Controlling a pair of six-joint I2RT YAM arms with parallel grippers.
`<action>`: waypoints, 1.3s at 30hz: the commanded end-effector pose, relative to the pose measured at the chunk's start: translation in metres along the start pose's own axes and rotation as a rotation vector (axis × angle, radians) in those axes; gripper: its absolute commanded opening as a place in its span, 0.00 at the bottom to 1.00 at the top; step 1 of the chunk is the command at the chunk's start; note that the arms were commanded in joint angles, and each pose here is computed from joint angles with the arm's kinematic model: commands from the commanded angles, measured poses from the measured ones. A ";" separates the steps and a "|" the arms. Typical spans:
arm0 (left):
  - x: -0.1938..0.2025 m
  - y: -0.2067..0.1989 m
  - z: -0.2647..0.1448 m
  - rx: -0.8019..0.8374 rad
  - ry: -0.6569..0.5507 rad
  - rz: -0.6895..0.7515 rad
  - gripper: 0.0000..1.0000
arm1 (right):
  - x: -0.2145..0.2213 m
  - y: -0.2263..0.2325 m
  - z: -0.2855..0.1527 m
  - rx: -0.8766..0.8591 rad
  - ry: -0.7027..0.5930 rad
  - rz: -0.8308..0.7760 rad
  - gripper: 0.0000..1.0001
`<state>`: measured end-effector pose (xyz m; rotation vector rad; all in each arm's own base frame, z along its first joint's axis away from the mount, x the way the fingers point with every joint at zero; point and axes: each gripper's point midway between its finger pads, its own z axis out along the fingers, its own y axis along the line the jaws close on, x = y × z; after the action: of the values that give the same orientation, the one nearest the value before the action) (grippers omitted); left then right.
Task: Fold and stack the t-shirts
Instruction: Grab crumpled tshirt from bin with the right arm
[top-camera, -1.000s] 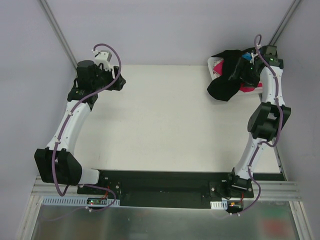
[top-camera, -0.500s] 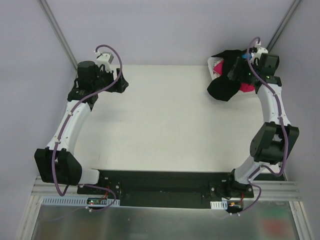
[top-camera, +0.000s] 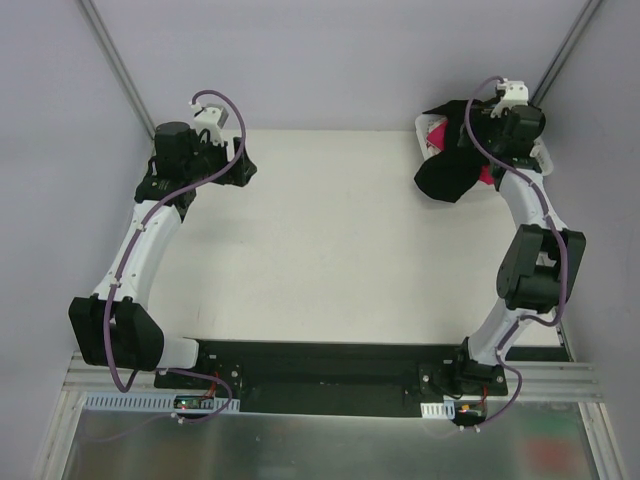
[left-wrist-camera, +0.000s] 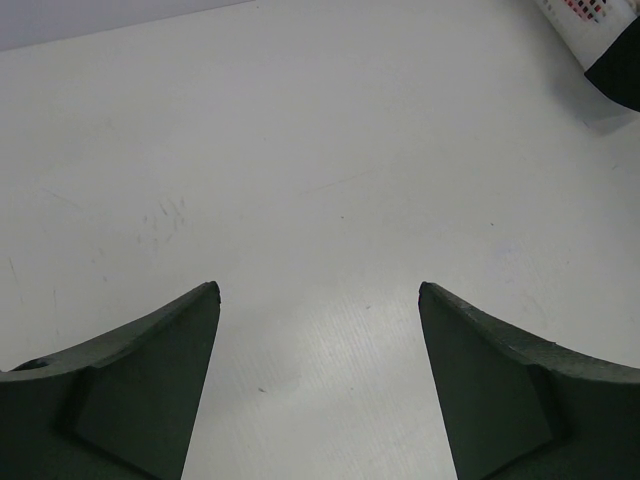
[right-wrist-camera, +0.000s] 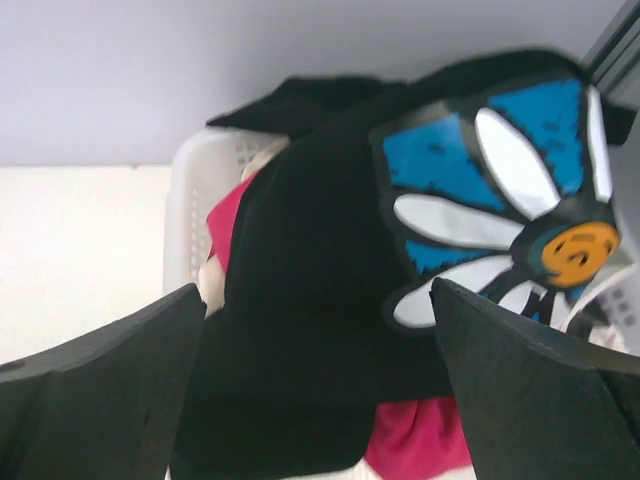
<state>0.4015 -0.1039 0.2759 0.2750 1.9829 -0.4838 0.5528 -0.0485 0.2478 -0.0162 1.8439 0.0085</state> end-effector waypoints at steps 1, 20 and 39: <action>-0.006 -0.008 -0.004 0.026 -0.022 0.052 0.80 | -0.077 -0.014 0.009 0.045 -0.222 -0.100 1.00; -0.003 0.002 -0.002 -0.020 -0.015 0.075 0.80 | 0.001 -0.030 0.078 0.037 -0.065 0.061 1.00; 0.005 0.004 0.006 -0.015 0.011 0.054 0.80 | 0.022 -0.029 0.073 0.020 -0.015 0.124 0.01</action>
<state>0.4062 -0.0980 0.2691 0.2931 1.9926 -0.4313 0.6227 -0.0814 0.1856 0.1189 1.8632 0.0572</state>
